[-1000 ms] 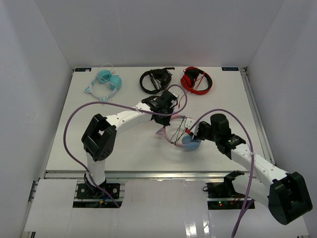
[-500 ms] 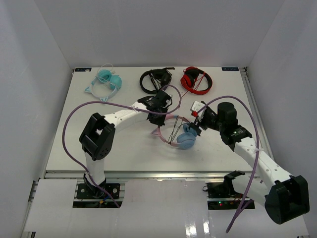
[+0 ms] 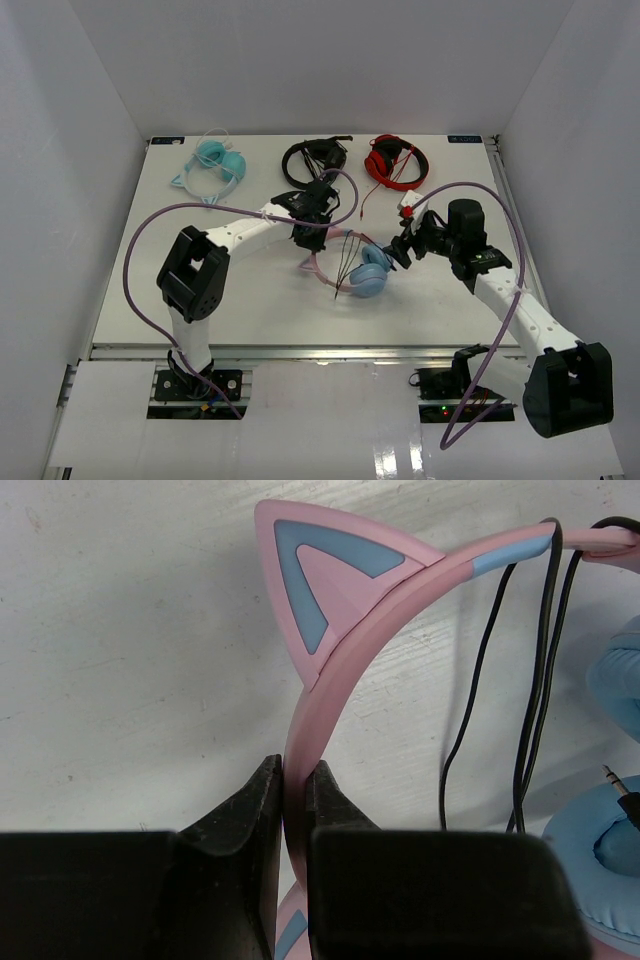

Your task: Wrap the headphones

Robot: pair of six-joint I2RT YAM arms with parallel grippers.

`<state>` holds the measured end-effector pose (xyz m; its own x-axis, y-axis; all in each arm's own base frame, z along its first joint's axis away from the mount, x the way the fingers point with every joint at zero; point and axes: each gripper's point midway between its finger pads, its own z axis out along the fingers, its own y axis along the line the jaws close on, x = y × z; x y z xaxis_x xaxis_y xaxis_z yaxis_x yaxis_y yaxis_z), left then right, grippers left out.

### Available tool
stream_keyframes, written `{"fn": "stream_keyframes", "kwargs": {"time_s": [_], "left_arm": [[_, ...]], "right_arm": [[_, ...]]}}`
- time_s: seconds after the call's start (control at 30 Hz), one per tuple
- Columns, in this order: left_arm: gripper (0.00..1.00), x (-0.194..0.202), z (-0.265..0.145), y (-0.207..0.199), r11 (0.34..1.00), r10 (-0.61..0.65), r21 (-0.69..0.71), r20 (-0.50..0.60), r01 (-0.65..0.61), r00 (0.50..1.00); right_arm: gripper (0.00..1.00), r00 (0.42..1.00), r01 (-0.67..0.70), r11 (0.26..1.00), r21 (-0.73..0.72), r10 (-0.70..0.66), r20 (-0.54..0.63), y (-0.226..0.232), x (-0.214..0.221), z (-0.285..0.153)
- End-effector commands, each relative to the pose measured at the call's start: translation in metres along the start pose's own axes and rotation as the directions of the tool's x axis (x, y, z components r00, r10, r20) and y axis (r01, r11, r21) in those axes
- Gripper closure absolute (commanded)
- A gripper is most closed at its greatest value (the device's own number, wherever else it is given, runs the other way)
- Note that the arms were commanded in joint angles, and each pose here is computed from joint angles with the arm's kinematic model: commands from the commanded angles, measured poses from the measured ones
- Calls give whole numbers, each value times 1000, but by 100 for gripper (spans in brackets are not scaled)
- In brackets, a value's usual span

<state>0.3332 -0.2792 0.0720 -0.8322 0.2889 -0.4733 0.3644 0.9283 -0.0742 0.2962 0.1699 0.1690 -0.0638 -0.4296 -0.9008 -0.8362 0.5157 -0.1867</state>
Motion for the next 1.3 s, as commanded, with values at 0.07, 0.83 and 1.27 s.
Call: {"fn": "stream_keyframes", "kwargs": {"time_s": [0.07, 0.83, 1.27], "left_arm": [[100, -29, -34, 1, 998, -36, 58, 106, 30, 994], [100, 4, 2, 9, 998, -11, 64, 11, 10, 1000], [99, 13, 13, 2, 994, -51, 97, -27, 53, 998]], "right_arm": [[15, 990, -25, 993, -113, 40, 136, 10, -29, -19], [15, 929, 362, 796, -486, -270, 251, 97, 11, -41], [12, 866, 500, 793, -347, -455, 208, 73, -18, -3]]}}
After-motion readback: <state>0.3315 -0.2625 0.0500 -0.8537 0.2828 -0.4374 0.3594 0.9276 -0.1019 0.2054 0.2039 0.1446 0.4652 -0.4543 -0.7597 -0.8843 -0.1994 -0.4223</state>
